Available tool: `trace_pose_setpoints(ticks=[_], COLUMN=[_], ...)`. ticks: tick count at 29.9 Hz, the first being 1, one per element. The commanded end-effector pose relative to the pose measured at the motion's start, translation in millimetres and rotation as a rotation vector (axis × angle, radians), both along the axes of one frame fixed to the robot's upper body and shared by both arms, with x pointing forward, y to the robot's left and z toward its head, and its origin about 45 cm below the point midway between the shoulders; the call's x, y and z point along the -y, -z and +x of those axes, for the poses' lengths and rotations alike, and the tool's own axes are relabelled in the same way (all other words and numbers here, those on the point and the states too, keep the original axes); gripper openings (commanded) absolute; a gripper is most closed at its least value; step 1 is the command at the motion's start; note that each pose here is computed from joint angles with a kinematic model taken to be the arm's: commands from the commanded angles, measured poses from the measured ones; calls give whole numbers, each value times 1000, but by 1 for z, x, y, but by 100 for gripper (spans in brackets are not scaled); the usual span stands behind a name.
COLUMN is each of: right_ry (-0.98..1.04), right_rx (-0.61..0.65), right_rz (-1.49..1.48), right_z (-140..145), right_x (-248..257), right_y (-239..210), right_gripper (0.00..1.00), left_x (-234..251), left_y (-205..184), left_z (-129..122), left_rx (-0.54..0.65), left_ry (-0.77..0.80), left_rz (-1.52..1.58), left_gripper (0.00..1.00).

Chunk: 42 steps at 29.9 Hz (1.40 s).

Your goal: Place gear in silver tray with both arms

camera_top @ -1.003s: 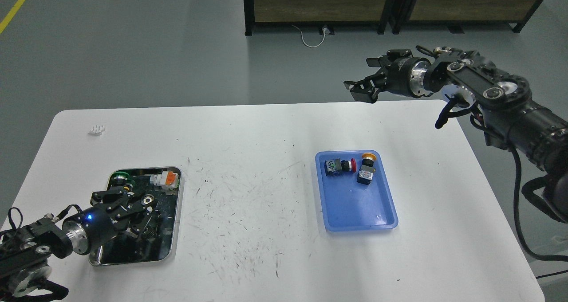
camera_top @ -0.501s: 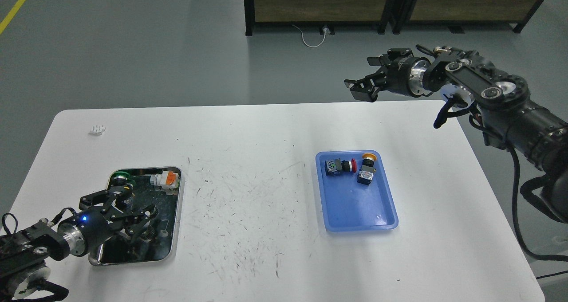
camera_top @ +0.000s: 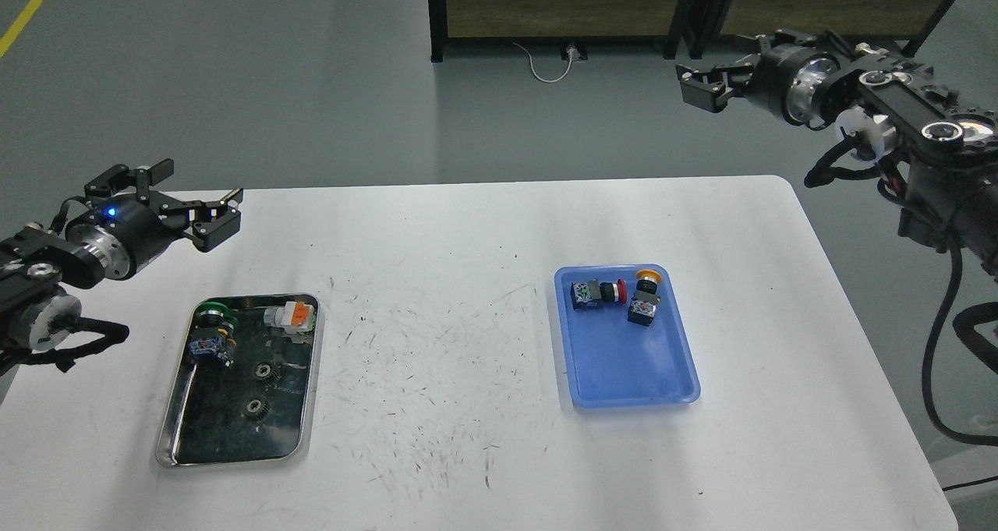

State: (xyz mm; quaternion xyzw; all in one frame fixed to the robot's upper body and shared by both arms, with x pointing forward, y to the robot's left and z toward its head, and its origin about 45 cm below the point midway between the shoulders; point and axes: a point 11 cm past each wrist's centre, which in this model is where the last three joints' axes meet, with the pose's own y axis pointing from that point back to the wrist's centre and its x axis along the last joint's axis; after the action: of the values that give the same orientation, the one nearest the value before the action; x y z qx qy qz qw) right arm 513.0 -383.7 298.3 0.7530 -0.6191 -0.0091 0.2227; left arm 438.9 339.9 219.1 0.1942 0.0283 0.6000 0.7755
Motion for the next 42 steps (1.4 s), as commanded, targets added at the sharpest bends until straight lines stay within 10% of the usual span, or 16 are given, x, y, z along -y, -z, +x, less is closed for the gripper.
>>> trace_pose_setpoints(ticks=[1, 16, 42], right_ry=[108, 298, 310], right_rx=[40, 203, 316], right_rz=[61, 168, 244], right_z=[-4, -15, -4], right_x=[36, 99, 91], right_y=[-11, -53, -108], right_gripper=[94, 95, 100], left_x=[38, 72, 63], left_y=[-28, -108, -176], left_z=[31, 101, 113], left_rx=[39, 189, 282], left_ry=[26, -117, -190], left_rz=[-43, -70, -110], left_gripper=[97, 97, 98])
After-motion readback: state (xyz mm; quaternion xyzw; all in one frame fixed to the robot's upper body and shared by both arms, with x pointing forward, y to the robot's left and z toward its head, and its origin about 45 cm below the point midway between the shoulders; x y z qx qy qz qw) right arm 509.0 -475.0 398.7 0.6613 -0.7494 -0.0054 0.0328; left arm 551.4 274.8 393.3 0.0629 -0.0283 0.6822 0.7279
